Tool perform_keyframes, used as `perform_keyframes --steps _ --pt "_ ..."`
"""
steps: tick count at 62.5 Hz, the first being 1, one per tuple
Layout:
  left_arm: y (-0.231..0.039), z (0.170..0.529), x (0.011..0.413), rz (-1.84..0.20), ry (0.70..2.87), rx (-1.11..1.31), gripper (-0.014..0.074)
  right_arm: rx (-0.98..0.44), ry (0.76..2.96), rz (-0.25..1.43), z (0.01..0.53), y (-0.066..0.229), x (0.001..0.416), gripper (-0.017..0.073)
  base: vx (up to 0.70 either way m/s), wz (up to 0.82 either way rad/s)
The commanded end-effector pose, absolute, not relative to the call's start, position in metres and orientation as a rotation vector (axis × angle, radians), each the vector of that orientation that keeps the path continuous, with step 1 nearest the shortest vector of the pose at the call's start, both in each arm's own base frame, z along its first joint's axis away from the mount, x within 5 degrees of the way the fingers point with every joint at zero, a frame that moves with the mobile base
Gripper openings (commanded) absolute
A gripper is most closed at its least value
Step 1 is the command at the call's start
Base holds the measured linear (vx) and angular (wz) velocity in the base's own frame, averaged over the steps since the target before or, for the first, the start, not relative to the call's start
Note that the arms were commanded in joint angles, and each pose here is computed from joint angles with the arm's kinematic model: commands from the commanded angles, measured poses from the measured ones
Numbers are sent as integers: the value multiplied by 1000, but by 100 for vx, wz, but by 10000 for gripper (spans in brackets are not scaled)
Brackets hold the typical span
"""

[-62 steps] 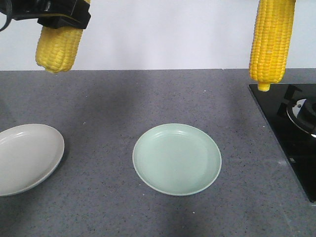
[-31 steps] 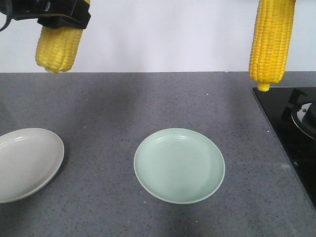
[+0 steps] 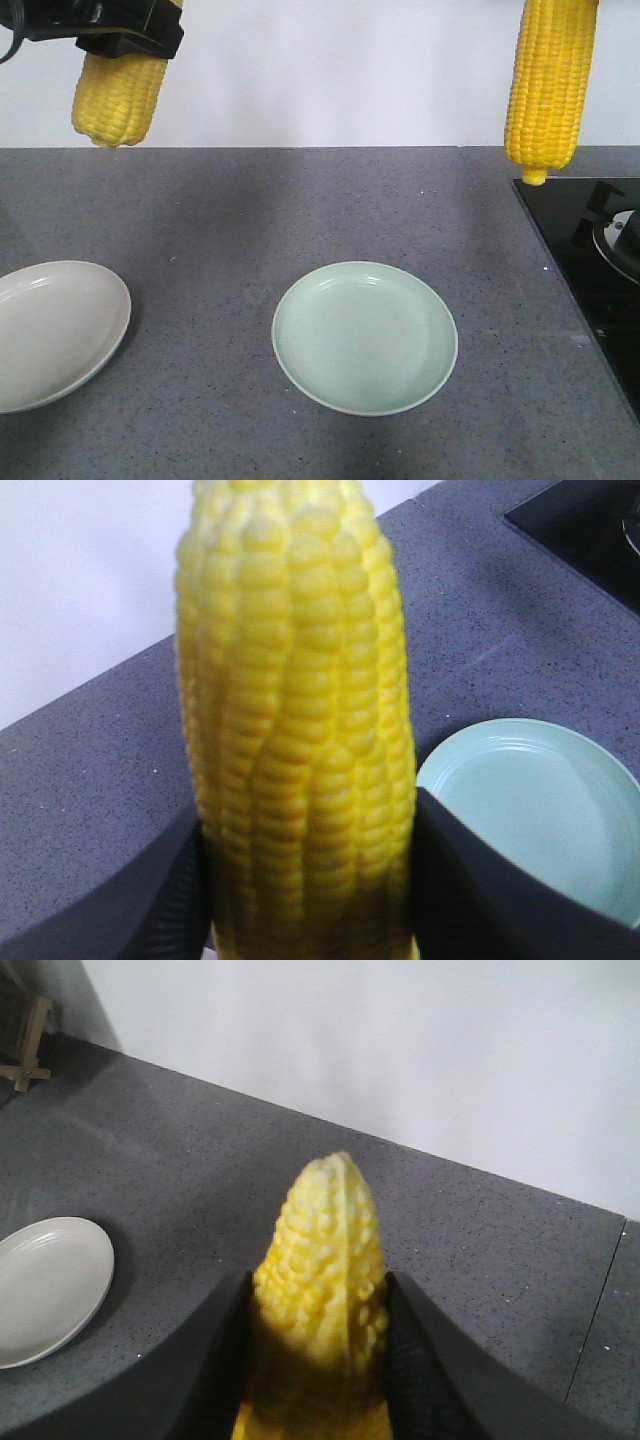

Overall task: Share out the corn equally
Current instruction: 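Drive the base to center the cream and pale green plates, holding both cobs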

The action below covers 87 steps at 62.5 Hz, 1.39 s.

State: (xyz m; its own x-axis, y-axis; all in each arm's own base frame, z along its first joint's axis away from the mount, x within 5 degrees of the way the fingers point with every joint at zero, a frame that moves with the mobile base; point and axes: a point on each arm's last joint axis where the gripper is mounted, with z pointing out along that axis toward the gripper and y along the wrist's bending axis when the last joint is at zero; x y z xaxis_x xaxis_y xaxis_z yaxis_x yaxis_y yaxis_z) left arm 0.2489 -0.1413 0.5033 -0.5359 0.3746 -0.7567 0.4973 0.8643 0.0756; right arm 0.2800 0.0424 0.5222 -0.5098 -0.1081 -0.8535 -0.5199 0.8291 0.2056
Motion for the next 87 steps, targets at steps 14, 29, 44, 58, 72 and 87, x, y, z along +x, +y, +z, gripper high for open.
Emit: perform_keyframes --steps 14,29,44,58,72,87 --pt "-135 520 237 -213 2119 596 -8 -478 2009 569 536 44 266 101 0 0" --pt "-135 520 237 -213 2119 596 -8 -478 2009 569 536 44 266 101 0 0" --pt "-135 520 237 -213 2119 596 -8 -478 2009 569 536 44 266 101 0 0" --pt "-135 520 237 -213 2119 596 -8 -478 2009 569 536 44 266 101 0 0" --pt "-135 520 237 -213 2119 596 -8 -478 2009 569 536 44 266 101 0 1" --pt "-135 520 237 -213 2119 596 -8 -478 2010 568 536 44 266 101 1 4"
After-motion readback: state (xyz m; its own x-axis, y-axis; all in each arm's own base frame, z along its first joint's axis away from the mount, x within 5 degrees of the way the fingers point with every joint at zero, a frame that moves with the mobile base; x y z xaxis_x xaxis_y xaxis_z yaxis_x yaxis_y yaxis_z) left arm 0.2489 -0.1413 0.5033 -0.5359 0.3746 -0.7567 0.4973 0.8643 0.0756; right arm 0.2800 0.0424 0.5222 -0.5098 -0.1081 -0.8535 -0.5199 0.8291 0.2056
